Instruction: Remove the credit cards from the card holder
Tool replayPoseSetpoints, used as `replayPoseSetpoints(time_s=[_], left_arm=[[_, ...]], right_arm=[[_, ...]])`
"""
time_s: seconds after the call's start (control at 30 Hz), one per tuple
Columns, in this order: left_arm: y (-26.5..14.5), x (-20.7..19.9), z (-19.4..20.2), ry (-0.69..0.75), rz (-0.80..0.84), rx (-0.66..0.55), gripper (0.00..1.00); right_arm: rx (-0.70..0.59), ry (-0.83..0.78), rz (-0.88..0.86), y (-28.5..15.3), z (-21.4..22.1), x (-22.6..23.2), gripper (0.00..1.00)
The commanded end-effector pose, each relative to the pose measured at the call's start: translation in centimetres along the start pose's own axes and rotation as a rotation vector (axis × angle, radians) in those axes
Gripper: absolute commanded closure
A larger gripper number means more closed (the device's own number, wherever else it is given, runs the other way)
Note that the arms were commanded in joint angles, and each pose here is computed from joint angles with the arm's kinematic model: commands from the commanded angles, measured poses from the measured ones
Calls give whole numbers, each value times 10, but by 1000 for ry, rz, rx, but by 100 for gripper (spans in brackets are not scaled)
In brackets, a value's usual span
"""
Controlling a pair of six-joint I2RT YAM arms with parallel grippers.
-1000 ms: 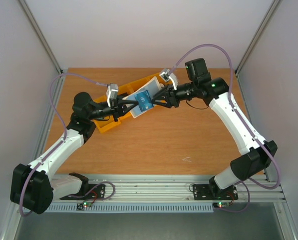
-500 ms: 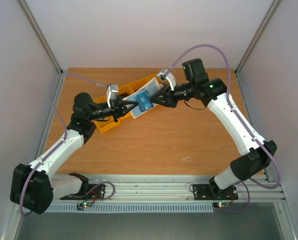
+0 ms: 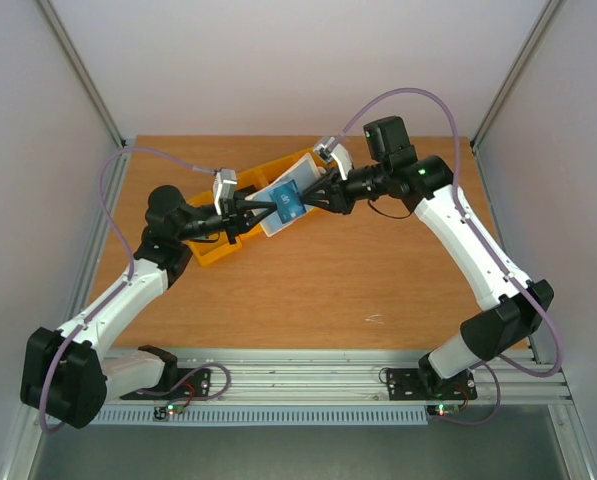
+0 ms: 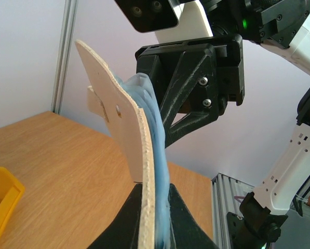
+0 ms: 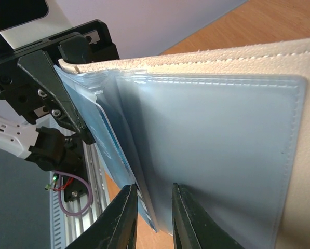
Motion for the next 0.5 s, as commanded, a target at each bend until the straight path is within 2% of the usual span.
replayPoseSetpoints(time_s=[0.0, 0.27, 0.47], left_arm=[[-4, -16, -19, 113, 43, -54, 100], [-4, -14, -19, 112, 36, -57, 100], [-4, -13, -18, 103, 28, -57, 100]], right_arm=[[-18, -32, 15, 7, -11, -4, 82], [-19, -37, -140, 11, -13, 19, 82], [-2, -17, -224, 10, -9, 30, 99]])
Point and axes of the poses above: each gripper's point midway between its finger pads, its own y axis out along the fingers, its own x axis along the line the jaws close on, z = x × y, the point moved 1 cm from there along -y, back along the fingers, and after that the axes turned 7 degrees about y, right-handed, at the moved point
